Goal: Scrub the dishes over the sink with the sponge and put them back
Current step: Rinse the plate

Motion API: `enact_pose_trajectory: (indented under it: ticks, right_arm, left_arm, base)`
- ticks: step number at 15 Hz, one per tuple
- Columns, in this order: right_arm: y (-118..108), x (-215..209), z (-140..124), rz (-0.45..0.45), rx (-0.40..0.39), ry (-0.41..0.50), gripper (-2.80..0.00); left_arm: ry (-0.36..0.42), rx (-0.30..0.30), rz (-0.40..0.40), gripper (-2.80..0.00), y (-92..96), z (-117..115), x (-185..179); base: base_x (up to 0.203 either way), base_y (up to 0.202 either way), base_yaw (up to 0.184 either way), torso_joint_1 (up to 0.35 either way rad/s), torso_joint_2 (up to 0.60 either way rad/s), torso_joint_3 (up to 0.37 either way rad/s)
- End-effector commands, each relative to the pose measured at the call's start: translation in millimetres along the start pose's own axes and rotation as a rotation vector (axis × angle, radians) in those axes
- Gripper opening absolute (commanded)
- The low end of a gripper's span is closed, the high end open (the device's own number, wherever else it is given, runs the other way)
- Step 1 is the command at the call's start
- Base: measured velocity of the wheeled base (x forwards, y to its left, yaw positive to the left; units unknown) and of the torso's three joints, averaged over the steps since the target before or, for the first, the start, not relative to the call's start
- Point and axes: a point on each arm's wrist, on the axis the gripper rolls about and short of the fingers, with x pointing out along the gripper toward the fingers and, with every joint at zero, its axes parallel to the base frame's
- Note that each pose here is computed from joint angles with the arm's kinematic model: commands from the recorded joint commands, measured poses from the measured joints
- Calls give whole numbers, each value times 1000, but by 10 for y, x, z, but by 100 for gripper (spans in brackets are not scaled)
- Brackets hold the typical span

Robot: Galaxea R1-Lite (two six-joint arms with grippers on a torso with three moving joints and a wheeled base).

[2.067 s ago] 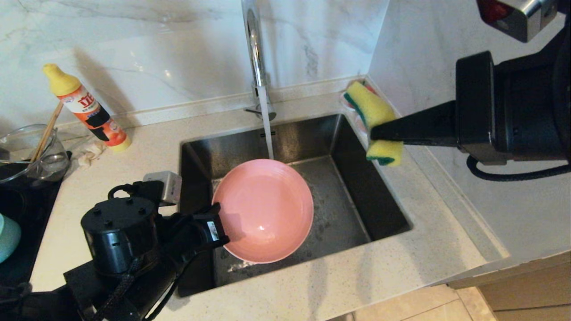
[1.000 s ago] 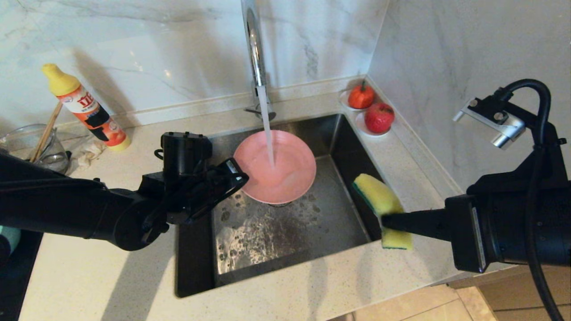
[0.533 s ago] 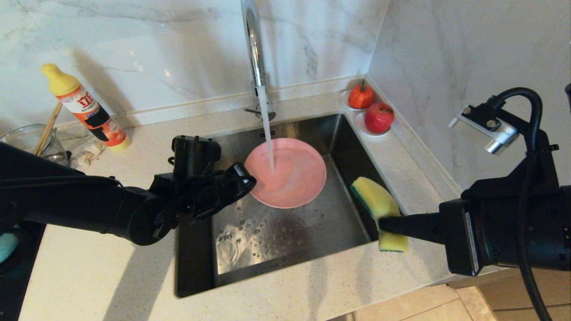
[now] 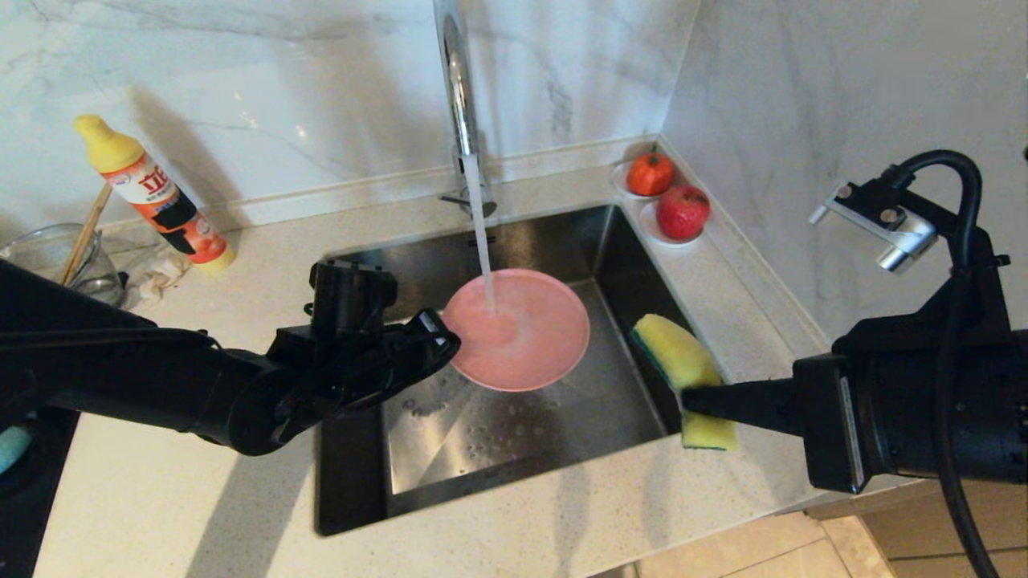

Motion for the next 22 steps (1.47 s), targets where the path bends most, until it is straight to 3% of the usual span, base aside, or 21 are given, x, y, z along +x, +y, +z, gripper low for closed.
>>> enact_pose_trajectory:
  ticks: [1,7,11,15,17,18,20,22]
  right_arm:
    - [-11,41,-22,-8,4,15,-280]
    - [-28,39,-57,-13,7,25,-280]
    - [-38,62,-71,-18,15,33,-280]
    - [-100,140,-72,-35,28,14,-280]
    - [-116,148,-98,-34,27,8,-280]
    - [-122,147,-104,-35,28,4,-280]
    - [-139,148,-131,-40,30,11,-280]
    - [-166,163,-156,-51,33,20,-280]
  left_arm:
    - [13,-30,-33,-280,6,64,-92]
    - [33,-46,-24,-280,143,86,-274]
    - [-13,-33,-9,-280,213,223,-478]
    - [-50,90,39,-280,376,265,-725]
    - [-97,181,96,-280,427,281,-811]
    - [-114,195,109,-280,427,289,-816]
    - [-276,282,164,-280,375,375,-876]
    - [-346,362,166,-280,355,392,-959]
  base:
    - [0,0,0,0,0,0]
    - [0,0,0,0,0,0]
    - [0,0,0,0,0,0]
    - [0,0,0,0,0,0]
    - [0,0,0,0,0,0]
    - [0,0,0,0,0,0]
    - [0,0,0,0,0,0]
    - [0,0,0,0,0,0]
